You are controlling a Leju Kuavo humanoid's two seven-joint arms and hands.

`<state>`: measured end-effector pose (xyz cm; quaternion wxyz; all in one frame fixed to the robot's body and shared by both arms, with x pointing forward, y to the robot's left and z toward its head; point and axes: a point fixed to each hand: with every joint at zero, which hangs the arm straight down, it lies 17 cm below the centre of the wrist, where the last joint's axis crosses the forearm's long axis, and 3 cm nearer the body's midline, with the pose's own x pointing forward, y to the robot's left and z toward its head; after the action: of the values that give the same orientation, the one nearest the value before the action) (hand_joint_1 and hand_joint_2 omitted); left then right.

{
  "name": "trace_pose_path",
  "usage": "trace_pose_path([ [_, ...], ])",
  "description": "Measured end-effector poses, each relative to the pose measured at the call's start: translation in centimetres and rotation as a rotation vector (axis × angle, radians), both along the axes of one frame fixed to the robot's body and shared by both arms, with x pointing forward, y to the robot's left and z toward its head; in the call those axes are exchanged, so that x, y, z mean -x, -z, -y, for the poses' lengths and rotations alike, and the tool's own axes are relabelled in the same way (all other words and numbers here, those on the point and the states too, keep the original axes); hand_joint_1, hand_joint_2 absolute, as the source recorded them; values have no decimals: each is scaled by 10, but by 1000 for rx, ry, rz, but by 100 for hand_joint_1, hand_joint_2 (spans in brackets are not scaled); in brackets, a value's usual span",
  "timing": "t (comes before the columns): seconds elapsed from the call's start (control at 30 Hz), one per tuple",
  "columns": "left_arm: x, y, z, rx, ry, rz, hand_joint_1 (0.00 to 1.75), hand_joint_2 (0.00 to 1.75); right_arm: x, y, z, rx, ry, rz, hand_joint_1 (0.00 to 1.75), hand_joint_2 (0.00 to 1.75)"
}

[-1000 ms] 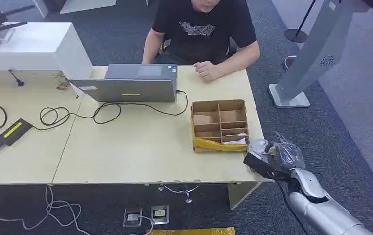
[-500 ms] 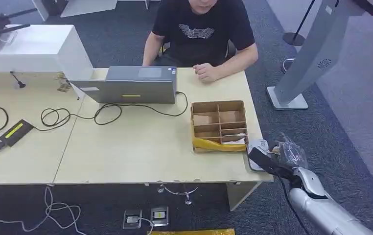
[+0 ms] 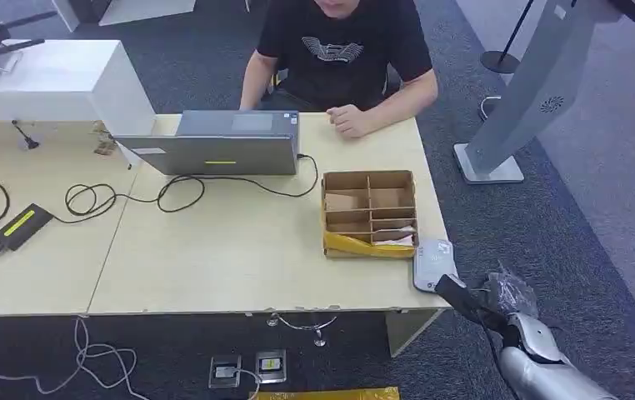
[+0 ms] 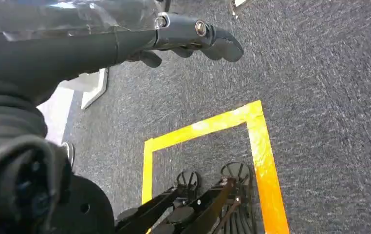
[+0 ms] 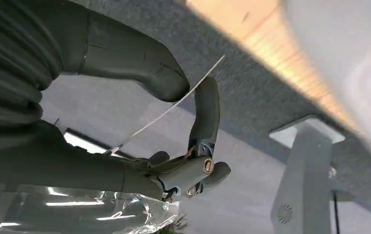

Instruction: Pass the card to the sensor for recognition and then transmit it.

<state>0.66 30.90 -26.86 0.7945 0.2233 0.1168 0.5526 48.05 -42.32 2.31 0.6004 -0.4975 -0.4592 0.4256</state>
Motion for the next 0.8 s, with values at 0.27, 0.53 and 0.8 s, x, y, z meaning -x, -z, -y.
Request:
trace_pose_path([
  [0.27,-1,0,-1,0,-2,6,0,0,-20,-77,16,134,9,204,175,175],
  [0.53,-4,1,-1,2,5,22,0,0,-44,-194,3,241,-47,456,175,175],
  [0.8,-6,2,-1,4,13,27,0,0,-57,-250,-18,286,-87,515,175,175],
])
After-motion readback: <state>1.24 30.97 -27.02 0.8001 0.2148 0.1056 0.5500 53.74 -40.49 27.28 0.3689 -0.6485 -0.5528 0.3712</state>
